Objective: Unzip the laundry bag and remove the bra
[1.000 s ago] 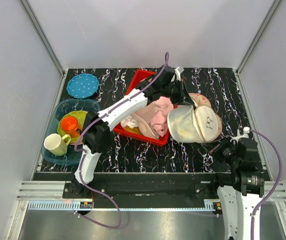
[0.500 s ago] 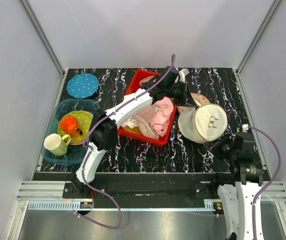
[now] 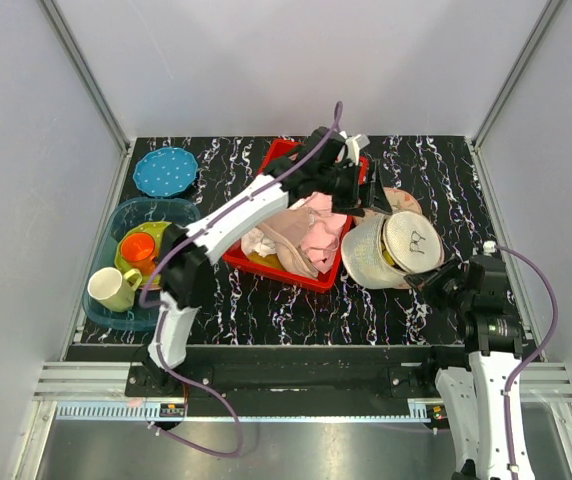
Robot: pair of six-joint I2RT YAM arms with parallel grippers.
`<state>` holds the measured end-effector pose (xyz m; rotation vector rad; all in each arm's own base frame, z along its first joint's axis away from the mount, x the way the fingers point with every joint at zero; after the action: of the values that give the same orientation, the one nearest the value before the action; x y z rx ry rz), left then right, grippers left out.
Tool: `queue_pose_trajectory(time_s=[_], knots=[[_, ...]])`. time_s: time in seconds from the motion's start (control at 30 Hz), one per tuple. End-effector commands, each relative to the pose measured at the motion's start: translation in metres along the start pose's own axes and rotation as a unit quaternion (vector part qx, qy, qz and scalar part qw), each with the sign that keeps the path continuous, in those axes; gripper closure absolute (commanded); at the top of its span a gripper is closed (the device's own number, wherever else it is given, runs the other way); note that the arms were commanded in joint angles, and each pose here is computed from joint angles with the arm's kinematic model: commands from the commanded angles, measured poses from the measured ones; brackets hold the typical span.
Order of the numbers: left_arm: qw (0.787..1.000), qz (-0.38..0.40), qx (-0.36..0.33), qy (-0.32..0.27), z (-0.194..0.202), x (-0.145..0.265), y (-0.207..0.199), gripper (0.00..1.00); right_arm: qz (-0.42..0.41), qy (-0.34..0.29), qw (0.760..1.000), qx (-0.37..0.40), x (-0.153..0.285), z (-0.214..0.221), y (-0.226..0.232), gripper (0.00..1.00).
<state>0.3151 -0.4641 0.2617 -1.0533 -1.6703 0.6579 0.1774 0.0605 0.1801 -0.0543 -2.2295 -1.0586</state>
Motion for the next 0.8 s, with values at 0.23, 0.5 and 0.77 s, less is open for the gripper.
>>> queue_pose_trajectory(time_s=[0.23,0.5,0.77], knots=[[0.998,-0.028,-0.027,-0.054,0.054,0.058,-0.047,0.08,-0.039,-0.011,0.999,0.002,-0.009,-0.013,0.016,1.00],[0.998,-0.053,0.013,-0.033,0.087,0.003,-0.025,0.10,-0.040,-0.009,0.999,0.007,-0.006,-0.010,0.016,1.00],[0.997,-0.058,0.036,-0.042,0.074,-0.029,-0.019,0.11,-0.040,-0.009,0.999,0.012,-0.002,-0.009,0.016,1.00]])
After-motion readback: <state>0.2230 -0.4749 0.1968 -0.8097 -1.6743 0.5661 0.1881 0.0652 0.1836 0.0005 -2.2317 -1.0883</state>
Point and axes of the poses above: each gripper's point midway between its finger pads, its own x axis back along the fingers, its own y axis along the line the jaws close on, z = x × y, the point moved 2 cm from there along x, back along the fingers, and after that the axes turned 6 degrees about x, right-handed, at the moved point
